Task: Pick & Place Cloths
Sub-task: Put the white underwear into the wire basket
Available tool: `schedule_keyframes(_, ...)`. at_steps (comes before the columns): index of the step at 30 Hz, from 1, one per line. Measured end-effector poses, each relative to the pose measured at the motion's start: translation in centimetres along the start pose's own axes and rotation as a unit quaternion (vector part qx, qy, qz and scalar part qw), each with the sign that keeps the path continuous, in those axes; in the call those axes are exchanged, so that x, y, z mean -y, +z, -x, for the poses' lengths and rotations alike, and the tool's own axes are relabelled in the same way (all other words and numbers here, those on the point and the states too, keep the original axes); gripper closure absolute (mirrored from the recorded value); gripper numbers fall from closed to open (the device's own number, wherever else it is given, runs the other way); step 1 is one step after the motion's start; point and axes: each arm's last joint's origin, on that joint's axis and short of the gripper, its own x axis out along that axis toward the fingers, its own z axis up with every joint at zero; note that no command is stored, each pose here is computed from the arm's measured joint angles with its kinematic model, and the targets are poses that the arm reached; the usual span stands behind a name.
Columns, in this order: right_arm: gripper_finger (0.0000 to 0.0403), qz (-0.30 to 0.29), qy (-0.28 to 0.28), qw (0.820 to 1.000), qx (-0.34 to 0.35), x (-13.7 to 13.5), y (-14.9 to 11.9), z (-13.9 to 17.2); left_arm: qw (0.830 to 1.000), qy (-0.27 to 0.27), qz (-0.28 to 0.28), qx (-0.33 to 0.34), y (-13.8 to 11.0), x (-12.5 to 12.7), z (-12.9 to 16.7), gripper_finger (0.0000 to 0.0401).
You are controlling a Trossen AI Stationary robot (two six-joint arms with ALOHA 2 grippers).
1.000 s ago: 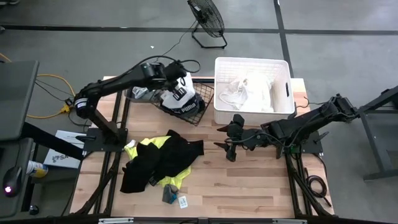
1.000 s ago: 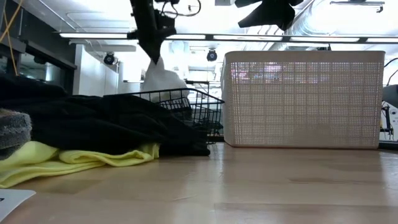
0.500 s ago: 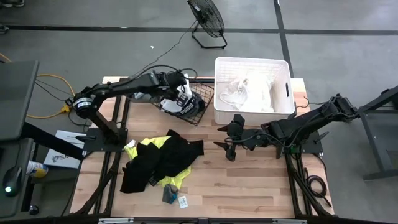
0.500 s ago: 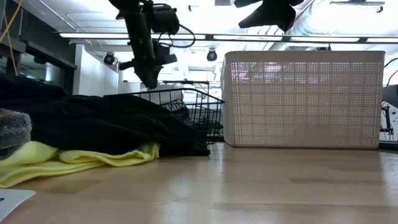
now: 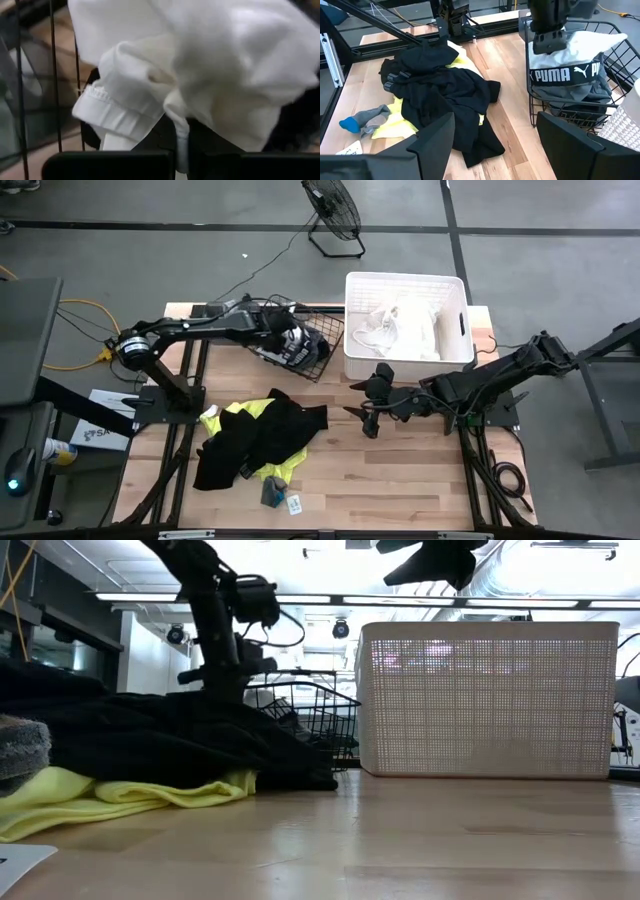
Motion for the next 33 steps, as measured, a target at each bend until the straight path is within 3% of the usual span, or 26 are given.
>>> schedule_keyframes(6, 0.0128, 0.0, 0.0, 1.0, 0.0, 0.0, 0.0, 0.0, 1.0, -0.02, 0.022, -0.011, -0.7, -0.9, -1.5, 0.0398)
schedule_keyframes(16, 0.0128, 0.001, -0.001, 1.0, -0.001, 0.0, 0.0, 0.0, 0.999, -0.045, 0.024, -0.014, -0.5, -1.0, -1.7, 0.0393)
schedule_keyframes(28, 0.0128, -0.001, 0.0, 1.0, -0.004, 0.0, -0.1, 0.0, 0.997, -0.066, 0.002, -0.05, 0.9, -0.6, 0.6, 0.0289)
schedule_keyframes(33, 0.0128, -0.001, 0.0, 1.0, -0.004, 0.0, -0.1, 0.0, 0.997, -0.065, 0.002, -0.052, 2.0, -0.4, 2.3, 0.0272)
